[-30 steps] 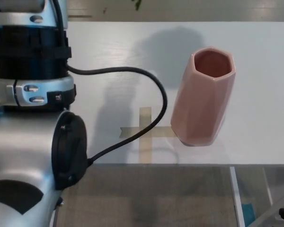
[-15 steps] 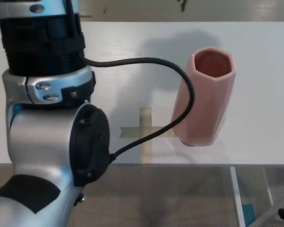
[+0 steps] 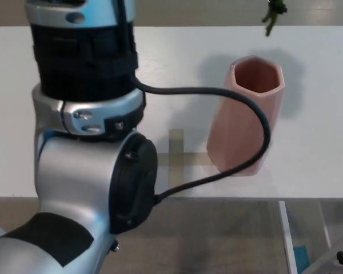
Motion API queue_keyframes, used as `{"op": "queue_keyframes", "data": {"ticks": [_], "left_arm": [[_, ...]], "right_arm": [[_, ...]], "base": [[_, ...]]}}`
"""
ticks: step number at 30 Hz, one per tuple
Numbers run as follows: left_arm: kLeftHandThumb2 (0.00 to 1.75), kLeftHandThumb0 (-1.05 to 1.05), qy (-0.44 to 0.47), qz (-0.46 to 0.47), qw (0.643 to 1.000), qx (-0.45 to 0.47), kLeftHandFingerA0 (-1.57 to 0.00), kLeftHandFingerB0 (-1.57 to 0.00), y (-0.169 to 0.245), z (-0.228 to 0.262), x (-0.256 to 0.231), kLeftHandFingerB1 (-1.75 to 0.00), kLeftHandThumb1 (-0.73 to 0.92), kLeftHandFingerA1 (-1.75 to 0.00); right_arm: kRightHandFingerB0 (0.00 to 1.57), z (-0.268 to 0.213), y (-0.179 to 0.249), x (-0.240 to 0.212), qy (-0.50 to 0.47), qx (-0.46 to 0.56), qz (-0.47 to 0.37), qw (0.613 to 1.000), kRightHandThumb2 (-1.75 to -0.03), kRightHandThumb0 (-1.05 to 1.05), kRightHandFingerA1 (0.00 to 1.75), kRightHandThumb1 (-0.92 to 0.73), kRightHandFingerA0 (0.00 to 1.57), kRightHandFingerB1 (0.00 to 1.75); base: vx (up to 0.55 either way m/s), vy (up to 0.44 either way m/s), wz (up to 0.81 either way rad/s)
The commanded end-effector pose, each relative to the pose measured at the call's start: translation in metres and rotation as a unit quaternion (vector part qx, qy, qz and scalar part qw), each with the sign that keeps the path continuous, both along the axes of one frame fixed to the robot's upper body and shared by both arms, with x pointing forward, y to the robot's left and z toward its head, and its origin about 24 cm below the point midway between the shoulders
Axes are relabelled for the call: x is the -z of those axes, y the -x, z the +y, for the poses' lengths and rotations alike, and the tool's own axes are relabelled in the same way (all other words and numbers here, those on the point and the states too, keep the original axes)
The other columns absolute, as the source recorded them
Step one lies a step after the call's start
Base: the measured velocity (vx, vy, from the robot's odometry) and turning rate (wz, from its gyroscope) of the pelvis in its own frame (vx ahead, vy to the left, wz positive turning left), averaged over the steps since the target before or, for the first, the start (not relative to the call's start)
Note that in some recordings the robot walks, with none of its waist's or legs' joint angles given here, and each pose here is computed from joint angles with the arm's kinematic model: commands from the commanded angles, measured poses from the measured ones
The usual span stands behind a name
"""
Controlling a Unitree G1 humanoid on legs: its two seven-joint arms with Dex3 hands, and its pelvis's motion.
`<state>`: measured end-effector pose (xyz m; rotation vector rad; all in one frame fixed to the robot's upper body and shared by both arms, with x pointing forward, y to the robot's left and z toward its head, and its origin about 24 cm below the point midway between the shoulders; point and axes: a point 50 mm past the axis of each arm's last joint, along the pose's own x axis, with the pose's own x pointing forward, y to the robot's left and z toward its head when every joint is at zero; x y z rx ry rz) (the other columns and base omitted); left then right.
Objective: Use the left hand to pick up the rose and then lift and insert it into the pink vase.
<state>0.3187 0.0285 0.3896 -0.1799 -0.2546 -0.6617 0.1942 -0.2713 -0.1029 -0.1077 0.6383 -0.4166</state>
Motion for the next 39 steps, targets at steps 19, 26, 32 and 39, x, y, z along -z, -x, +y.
{"op": "queue_keyframes", "data": {"ticks": [19,26,32,39], "left_arm": [[0.65,-0.16,-0.066,0.022,0.998,-0.009,-1.01,-0.78,-0.005,-0.009,0.033,-0.61,0.81,-1.42],[0.65,-0.15,-0.069,0.030,0.997,-0.007,-0.97,-0.81,-0.007,-0.009,0.042,-0.75,0.80,-1.46],[0.67,-0.16,-0.068,0.033,0.997,-0.002,-0.95,-0.80,-0.008,-0.010,0.046,-0.72,0.80,-1.44],[0.68,-0.16,-0.066,0.039,0.997,0.000,-0.97,-0.83,-0.010,-0.010,0.054,-0.76,0.80,-1.42]], "right_arm": [[0.57,-0.002,0.003,0.001,0.000,0.007,0.005,1.000,-0.58,-0.20,0.52,-0.64,0.65,0.48],[0.57,-0.002,0.002,0.000,0.005,0.003,0.001,1.000,-0.58,-0.19,0.52,-0.63,0.65,0.49],[0.57,-0.001,0.000,-0.001,0.006,0.001,-0.001,1.000,-0.58,-0.19,0.52,-0.63,0.64,0.48],[0.56,-0.001,-0.001,-0.002,0.003,0.001,-0.004,1.000,-0.58,-0.19,0.52,-0.63,0.64,0.48]], "base": [[0.00,0.000,0.00],[0.00,0.000,0.00],[0.00,0.000,0.00],[0.00,0.000,0.00]]}}
